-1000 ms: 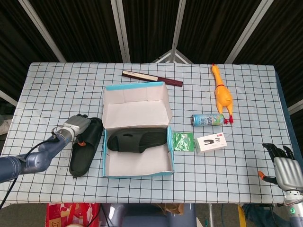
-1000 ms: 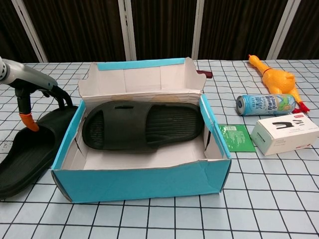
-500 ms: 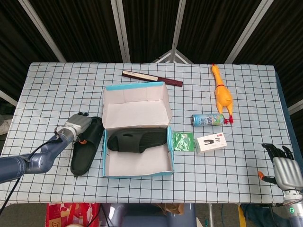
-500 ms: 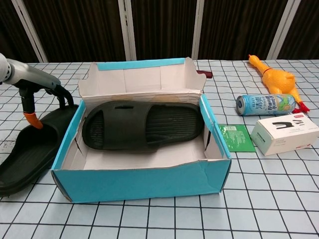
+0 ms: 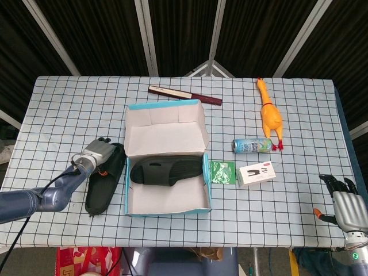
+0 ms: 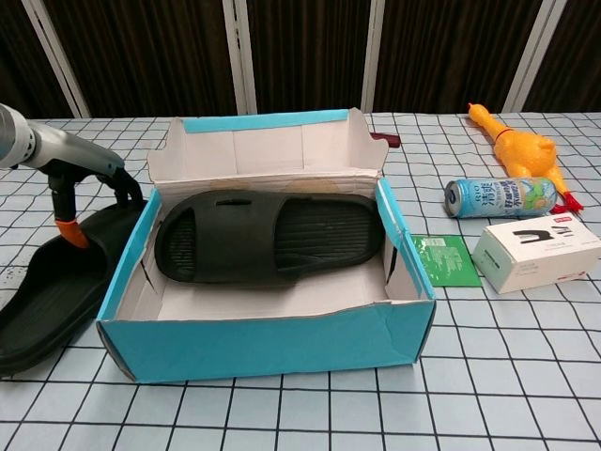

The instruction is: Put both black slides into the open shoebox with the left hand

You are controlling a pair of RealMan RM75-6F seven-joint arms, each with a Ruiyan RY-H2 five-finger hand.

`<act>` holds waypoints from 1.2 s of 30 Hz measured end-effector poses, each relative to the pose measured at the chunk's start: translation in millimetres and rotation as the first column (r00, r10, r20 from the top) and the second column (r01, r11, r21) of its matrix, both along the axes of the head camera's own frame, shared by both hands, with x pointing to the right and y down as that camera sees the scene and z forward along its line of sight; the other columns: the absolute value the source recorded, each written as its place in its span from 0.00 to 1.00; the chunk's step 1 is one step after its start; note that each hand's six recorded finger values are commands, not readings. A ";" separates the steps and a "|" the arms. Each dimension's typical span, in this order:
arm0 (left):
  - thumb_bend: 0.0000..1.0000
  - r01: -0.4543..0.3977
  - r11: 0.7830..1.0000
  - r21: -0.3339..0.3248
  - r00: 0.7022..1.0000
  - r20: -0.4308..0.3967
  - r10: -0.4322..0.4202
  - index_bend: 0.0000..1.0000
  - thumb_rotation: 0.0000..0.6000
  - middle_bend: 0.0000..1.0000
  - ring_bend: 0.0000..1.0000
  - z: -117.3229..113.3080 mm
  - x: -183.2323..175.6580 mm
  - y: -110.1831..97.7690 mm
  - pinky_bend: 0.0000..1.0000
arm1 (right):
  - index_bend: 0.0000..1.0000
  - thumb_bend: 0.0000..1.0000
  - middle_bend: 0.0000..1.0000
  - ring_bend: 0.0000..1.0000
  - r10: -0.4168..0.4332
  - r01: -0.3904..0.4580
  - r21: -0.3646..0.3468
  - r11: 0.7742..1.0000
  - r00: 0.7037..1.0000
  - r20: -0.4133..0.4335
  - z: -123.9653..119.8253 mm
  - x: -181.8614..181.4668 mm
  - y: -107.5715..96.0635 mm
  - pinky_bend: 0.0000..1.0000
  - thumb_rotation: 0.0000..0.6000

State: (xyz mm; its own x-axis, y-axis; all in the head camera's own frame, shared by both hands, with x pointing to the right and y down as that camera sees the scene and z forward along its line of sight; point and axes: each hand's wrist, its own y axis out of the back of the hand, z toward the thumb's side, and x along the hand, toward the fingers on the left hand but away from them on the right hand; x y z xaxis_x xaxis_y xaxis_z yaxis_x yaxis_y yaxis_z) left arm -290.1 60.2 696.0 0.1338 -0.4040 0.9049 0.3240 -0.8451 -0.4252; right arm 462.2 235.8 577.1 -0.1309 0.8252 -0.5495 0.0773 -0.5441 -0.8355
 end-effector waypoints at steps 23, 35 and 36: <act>0.64 -0.044 0.991 0.130 0.998 0.051 0.038 0.59 1.00 0.49 0.02 -31.6 -16.6 -15.6 0.01 | 0.18 0.23 0.16 0.20 0.011 -0.011 -0.009 1.000 1.000 -0.002 0.6 -0.2 0.3 0.08 1.00; 0.66 -0.194 0.907 0.374 0.981 0.092 0.172 0.64 1.00 0.54 0.05 -143.0 -9.7 -31.5 0.01 | 0.18 0.23 0.16 0.20 0.006 -0.005 -0.013 1.000 1.000 0.010 0.0 -4.1 2.0 0.08 1.00; 0.66 -0.216 0.889 0.403 0.976 0.093 0.195 0.64 1.00 0.54 0.05 -152.5 -4.2 -32.2 0.01 | 0.18 0.23 0.16 0.20 0.005 -0.005 -0.012 1.000 1.000 0.011 -0.2 -4.1 2.1 0.08 1.00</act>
State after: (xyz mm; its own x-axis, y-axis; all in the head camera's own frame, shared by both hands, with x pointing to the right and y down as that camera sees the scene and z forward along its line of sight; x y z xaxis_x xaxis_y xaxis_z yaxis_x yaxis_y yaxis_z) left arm -294.2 28.0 543.5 0.2144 -0.7073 0.6737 0.5004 -0.5128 -0.6976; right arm 458.1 237.9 576.9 -0.1292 0.8177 -0.5609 0.0893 -0.5538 -0.8279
